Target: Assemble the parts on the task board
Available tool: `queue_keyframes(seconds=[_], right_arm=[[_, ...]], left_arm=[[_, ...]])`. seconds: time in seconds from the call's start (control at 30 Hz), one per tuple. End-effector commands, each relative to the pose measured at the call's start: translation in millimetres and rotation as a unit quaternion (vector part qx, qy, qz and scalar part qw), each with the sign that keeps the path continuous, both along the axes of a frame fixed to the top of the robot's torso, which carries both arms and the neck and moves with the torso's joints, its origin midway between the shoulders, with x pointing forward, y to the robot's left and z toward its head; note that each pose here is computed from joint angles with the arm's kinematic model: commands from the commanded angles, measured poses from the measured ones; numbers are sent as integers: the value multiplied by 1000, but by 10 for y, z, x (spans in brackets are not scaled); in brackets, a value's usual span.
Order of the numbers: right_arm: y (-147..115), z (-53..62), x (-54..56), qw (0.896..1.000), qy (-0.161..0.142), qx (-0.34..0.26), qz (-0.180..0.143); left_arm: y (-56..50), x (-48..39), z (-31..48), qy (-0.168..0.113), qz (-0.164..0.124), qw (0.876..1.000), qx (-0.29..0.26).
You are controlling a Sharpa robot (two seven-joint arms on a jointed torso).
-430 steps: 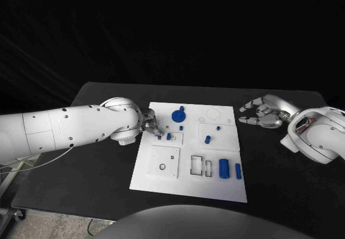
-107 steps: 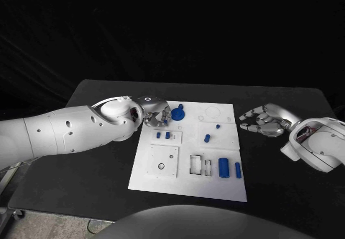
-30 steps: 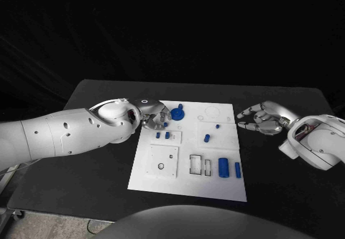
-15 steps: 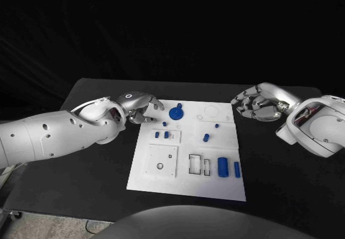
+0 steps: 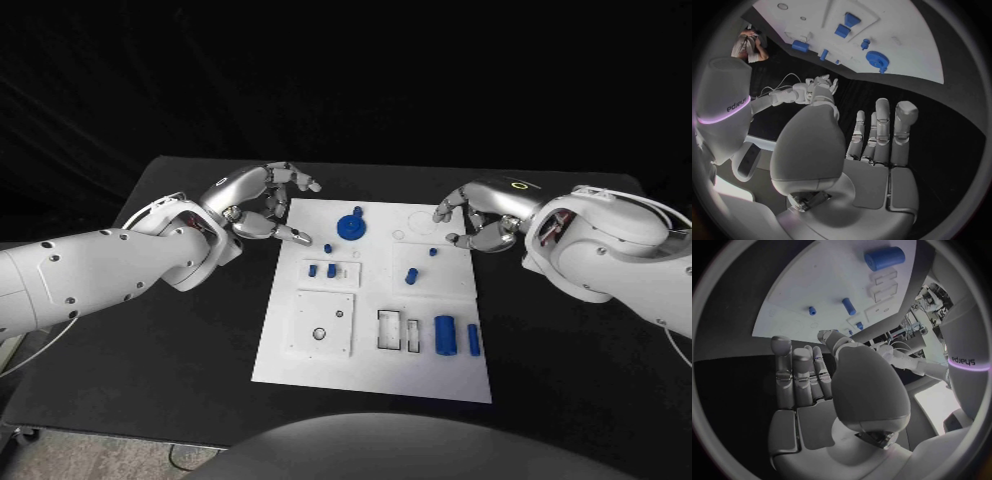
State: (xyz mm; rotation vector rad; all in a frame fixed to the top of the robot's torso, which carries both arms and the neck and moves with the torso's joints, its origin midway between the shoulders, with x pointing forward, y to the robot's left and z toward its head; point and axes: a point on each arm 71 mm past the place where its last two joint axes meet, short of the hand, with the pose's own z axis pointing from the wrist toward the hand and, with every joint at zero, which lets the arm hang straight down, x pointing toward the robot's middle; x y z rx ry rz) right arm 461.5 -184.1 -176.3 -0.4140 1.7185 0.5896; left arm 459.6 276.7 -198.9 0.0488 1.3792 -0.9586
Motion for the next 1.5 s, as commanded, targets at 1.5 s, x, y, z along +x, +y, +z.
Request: queue_keyframes(seconds=[1.5], right_arm=[[269, -532, 50, 996, -38, -74, 44]], left_arm=[[-108, -14, -44, 63, -31, 988, -137]])
